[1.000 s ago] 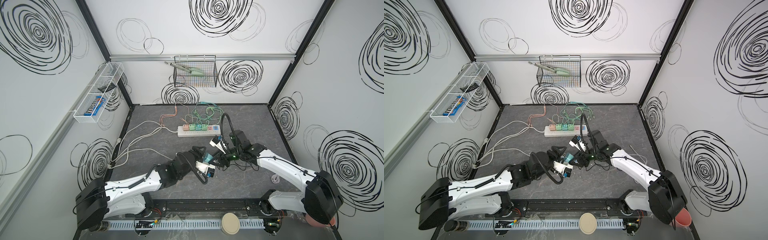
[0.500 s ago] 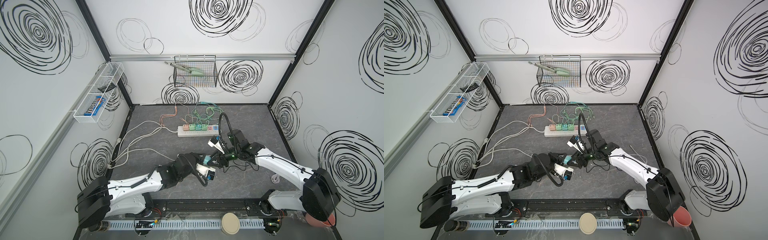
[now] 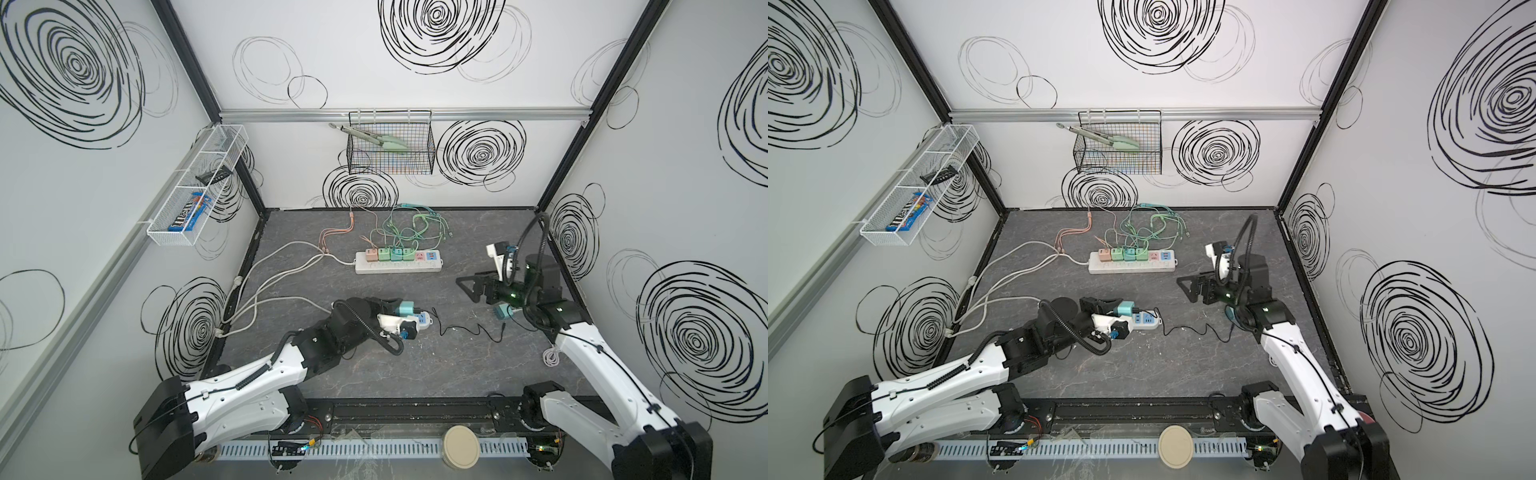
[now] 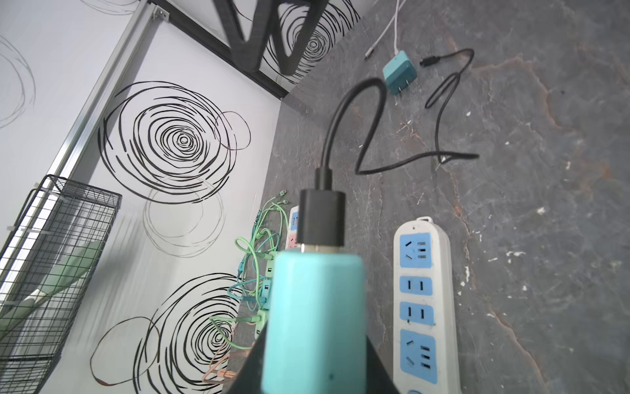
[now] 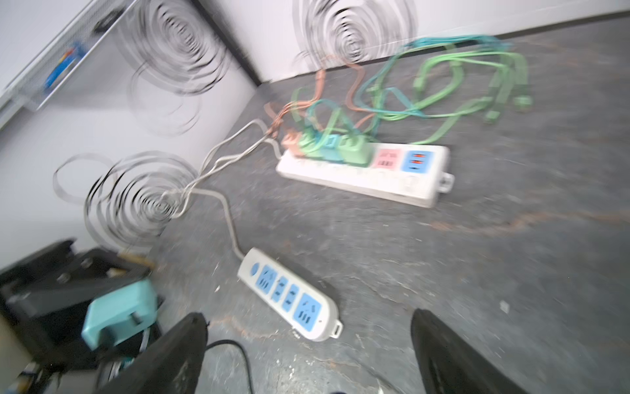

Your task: Insert the plug

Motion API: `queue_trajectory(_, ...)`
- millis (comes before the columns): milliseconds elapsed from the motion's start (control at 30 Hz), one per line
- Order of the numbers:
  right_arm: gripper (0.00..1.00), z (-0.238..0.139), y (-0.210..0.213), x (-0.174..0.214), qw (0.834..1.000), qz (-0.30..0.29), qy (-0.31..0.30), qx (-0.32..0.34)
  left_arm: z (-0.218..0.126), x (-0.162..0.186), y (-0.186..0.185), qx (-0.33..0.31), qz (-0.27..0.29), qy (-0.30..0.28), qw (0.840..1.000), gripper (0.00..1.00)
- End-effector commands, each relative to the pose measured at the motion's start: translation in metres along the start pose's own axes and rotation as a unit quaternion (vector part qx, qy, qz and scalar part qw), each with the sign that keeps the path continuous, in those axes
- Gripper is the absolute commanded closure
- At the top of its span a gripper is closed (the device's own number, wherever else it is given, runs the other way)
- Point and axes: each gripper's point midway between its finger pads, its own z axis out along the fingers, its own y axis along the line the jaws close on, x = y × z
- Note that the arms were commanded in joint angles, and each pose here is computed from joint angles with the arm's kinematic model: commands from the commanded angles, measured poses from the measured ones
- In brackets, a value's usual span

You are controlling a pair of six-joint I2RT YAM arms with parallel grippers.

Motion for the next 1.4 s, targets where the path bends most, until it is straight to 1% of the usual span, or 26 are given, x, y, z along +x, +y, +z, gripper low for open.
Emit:
queue_trajectory(0,0.03,-0.009,-0.045,0.019,0.985,0.161,-0.005,0.062,-0.005,-0.014,0.01,-0.008,-0.048,-0.032,0.998,1.0)
queue_trajectory(67,0.03,-0.008,-0.056,0.038,0.968,0.243,0.015,0.061,-0.005,-0.015,0.011,-0.01,-0.051,-0.036,0.998,1.0)
queue_trajectory(133,0.03,0.0,-0.058,0.064,0.95,0.305,0.051,0.043,-0.005,-0.015,0.01,-0.008,-0.053,-0.039,0.998,1.0)
queue_trajectory(200,0.03,0.007,-0.056,0.091,0.923,0.373,0.091,0.026,-0.004,-0.015,0.009,-0.006,-0.053,-0.04,0.998,1.0)
queue_trajectory(233,0.03,0.009,-0.054,0.103,0.909,0.401,0.11,0.02,-0.004,-0.014,0.01,-0.007,-0.053,-0.04,0.998,1.0)
queue_trajectory(300,0.02,0.01,-0.055,0.123,0.889,0.435,0.138,0.033,-0.005,-0.014,0.01,-0.008,-0.054,-0.043,0.998,1.0)
queue_trajectory(367,0.03,0.01,-0.056,0.133,0.884,0.438,0.15,0.056,-0.006,-0.014,0.01,-0.01,-0.056,-0.045,0.997,1.0)
queue_trajectory(433,0.03,0.008,-0.056,0.139,0.883,0.437,0.154,0.069,-0.007,-0.013,0.01,-0.011,-0.059,-0.047,0.997,1.0)
queue_trajectory(500,0.03,0.01,-0.052,0.144,0.876,0.454,0.153,0.058,-0.007,-0.012,0.01,-0.012,-0.061,-0.047,0.997,1.0)
queue_trajectory(567,0.02,0.015,-0.046,0.153,0.861,0.483,0.155,0.032,-0.006,-0.012,0.009,-0.01,-0.062,-0.048,0.997,1.0)
queue_trajectory(600,0.0,0.018,-0.043,0.157,0.856,0.493,0.155,0.024,-0.006,-0.012,0.009,-0.01,-0.062,-0.049,0.997,1.0)
queue_trajectory(633,0.02,0.02,-0.042,0.16,0.854,0.497,0.152,0.021,-0.006,-0.012,0.009,-0.009,-0.063,-0.05,0.997,1.0)
queue_trajectory(667,0.05,0.023,-0.042,0.162,0.853,0.499,0.15,0.023,-0.007,-0.013,0.008,-0.007,-0.064,-0.052,0.997,1.0)
queue_trajectory(733,0.09,0.027,-0.041,0.158,0.858,0.494,0.14,0.023,-0.007,-0.014,0.007,-0.004,-0.066,-0.055,0.996,1.0)
queue_trajectory(800,0.23,0.032,-0.04,0.15,0.866,0.484,0.125,0.017,-0.009,-0.015,0.006,-0.002,-0.07,-0.06,0.996,1.0)
queue_trajectory(900,0.52,0.038,-0.039,0.14,0.871,0.479,0.109,0.002,-0.011,-0.018,0.006,0.004,-0.077,-0.067,0.995,1.0)
queue_trajectory(933,0.63,0.039,-0.038,0.136,0.877,0.47,0.105,0.0,-0.012,-0.019,0.006,0.008,-0.079,-0.068,0.994,1.0)
queue_trajectory(967,0.71,0.041,-0.036,0.129,0.885,0.455,0.1,-0.001,-0.013,-0.021,0.008,0.009,-0.084,-0.069,0.994,1.0)
queue_trajectory(1000,0.79,0.042,-0.033,0.118,0.898,0.431,0.093,-0.001,-0.014,-0.022,0.011,0.01,-0.094,-0.068,0.993,1.0)
queue_trajectory(1067,0.87,0.045,-0.02,0.086,0.928,0.367,0.067,-0.005,-0.014,-0.022,0.018,0.011,-0.128,-0.061,0.99,1.0)
queue_trajectory(1133,0.95,0.048,-0.004,0.049,0.953,0.299,0.038,-0.015,-0.01,-0.023,0.027,0.015,-0.188,-0.038,0.981,1.0)
queue_trajectory(1167,0.98,0.05,0.005,0.033,0.962,0.271,0.027,-0.022,-0.007,-0.023,0.033,0.007,-0.224,-0.029,0.974,1.0)
queue_trajectory(1200,0.99,0.052,0.016,0.016,0.971,0.238,0.015,-0.033,-0.005,-0.02,0.041,-0.01,-0.27,-0.022,0.963,1.0)
queue_trajectory(1267,1.0,0.06,0.04,-0.008,0.982,0.179,0.001,-0.061,-0.004,-0.017,0.053,-0.043,-0.358,-0.029,0.932,1.0)
queue_trajectory(1300,1.0,0.064,0.056,-0.019,0.986,0.144,-0.004,-0.082,-0.004,-0.015,0.053,-0.054,-0.4,-0.039,0.914,1.0)
queue_trajectory(1367,1.0,0.08,0.092,-0.031,0.99,0.067,-0.004,-0.122,-0.006,-0.007,0.052,-0.075,-0.468,-0.058,0.879,1.0)
